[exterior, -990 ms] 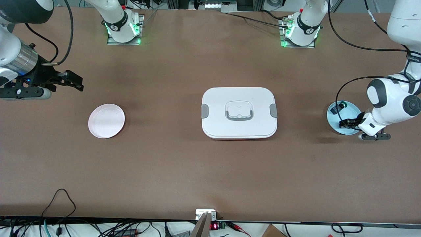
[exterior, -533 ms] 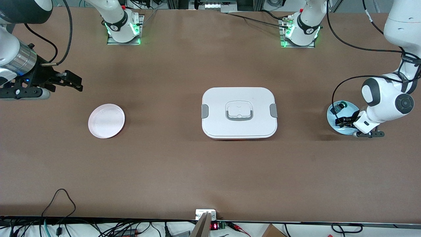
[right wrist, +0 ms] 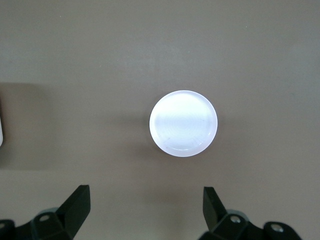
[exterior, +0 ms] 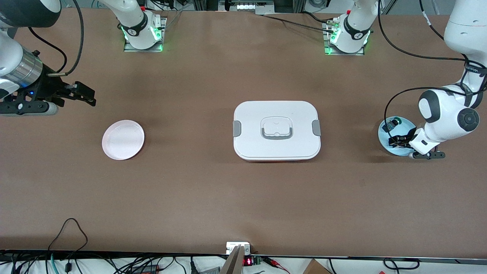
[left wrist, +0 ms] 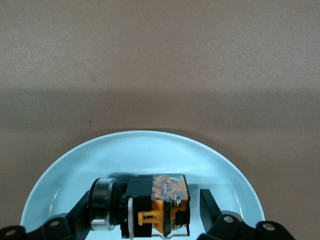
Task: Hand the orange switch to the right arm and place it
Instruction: 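Close the left gripper on the orange switch and lift it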
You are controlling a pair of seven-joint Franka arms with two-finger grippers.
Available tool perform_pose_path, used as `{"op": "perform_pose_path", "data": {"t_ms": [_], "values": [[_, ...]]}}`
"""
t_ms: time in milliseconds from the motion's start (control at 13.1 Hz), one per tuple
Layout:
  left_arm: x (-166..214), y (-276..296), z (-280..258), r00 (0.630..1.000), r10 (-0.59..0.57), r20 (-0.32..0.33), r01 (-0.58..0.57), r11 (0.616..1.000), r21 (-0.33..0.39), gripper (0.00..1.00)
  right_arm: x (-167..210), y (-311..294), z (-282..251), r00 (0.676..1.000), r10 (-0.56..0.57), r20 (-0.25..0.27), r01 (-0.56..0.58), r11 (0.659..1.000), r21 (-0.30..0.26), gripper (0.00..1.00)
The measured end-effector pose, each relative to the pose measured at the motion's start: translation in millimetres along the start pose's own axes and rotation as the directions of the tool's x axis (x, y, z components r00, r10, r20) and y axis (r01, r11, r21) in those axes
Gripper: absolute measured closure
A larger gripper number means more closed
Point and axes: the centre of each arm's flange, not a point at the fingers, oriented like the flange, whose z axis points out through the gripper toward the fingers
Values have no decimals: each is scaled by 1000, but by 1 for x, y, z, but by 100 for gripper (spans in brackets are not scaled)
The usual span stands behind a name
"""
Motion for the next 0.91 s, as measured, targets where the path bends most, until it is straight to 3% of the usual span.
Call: {"op": "perform_pose_path", "data": {"t_ms": [152,533,761,914], "values": [[0,0,0,1000,0,-1,0,1000,0,26,0,0,0,1000,0,0,0,1000,0,0],[3,1,-9,1000,24,-2,-24,1000,1,28,0,0,0,1000,0,-2,0,1000,0,0],[9,7,-58,990,98,103,-96,995,-30,28,0,-1,0,1000,-1,-3,1,1000,0,0],[14,24,-109,973,132,190,-115,989,-96,28,1,-3,-1,1000,-5,-10,5,1000,1,0]]}}
